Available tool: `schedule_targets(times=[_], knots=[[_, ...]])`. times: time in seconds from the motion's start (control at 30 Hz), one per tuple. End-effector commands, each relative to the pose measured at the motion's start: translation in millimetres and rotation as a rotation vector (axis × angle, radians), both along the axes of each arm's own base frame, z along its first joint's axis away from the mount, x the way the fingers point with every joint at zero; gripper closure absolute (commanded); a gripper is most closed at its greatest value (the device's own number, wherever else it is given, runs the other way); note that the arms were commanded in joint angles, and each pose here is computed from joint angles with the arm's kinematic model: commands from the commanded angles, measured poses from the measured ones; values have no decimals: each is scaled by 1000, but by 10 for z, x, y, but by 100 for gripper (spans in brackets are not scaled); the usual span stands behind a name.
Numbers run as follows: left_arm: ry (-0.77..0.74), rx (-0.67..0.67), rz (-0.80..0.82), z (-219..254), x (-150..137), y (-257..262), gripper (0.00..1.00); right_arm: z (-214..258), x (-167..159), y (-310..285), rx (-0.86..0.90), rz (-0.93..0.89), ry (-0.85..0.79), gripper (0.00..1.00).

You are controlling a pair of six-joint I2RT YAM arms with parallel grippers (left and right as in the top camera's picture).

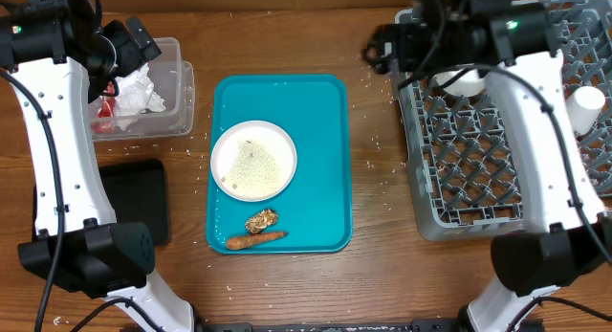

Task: Sort waste into correct bins and load items into the dishwasher
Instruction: 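Carry the skewer right and drop it into the rack, then reach the left gripper to the white rice plate and grasp its rim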

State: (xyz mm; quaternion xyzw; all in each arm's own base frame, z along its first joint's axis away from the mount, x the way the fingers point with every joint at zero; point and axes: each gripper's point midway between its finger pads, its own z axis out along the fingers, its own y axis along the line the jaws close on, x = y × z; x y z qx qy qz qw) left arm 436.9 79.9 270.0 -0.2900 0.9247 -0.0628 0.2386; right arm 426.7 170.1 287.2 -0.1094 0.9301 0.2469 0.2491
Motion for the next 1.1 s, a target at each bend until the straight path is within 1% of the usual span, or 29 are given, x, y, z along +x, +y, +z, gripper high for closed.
schedule_targets(times=[0.0,0.07,0.13,0.17,0.2,0.27,0.33,0.37,0.4,0.53,0.67,0.73,0.83,0.9,0.93,1.07], knots=[[-3,-27,4,1,4,-46,0,-51,-145,360,41,90,25,0],[-3,-70,-18,0,-2,-131,0,-87,-177,469,36,114,22,0],[5,-147,-56,-1,-35,-281,0,-127,-242,579,33,142,30,0],[-1,-207,-85,18,-38,-394,0,-152,-297,660,31,162,38,0],[-8,-233,-100,36,-32,-444,0,-153,-308,695,25,169,32,0],[4,-255,-107,30,-62,-485,0,-169,-237,634,-13,139,8,0],[37,-338,-135,31,-160,-634,0,-182,-165,554,-47,107,-12,0],[37,-410,-208,68,-199,-828,0,-185,-101,475,-68,79,-27,0],[34,-413,-260,78,-216,-905,0,-183,-76,444,-71,70,-32,0],[75,-361,-488,9,-379,-1273,0,-139,164,176,-111,-20,-92,0],[167,-312,-603,-182,-538,-1687,0,-61,460,-278,-139,-166,-151,0],[201,-285,-643,-302,-585,-1909,0,-43,550,-515,-145,-219,-161,0],[256,-205,-619,-546,-616,-2171,0,-45,618,-853,-151,-288,-155,0],[284,-113,-560,-743,-622,-2285,0,-44,648,-1043,-154,-327,-152,0],[294,-42,-508,-883,-636,-2368,0,-44,665,-1191,-156,-357,-150,0],[272,87,-414,-1146,-651,-2530,0,-44,683,-1416,-160,-402,-147,0]])
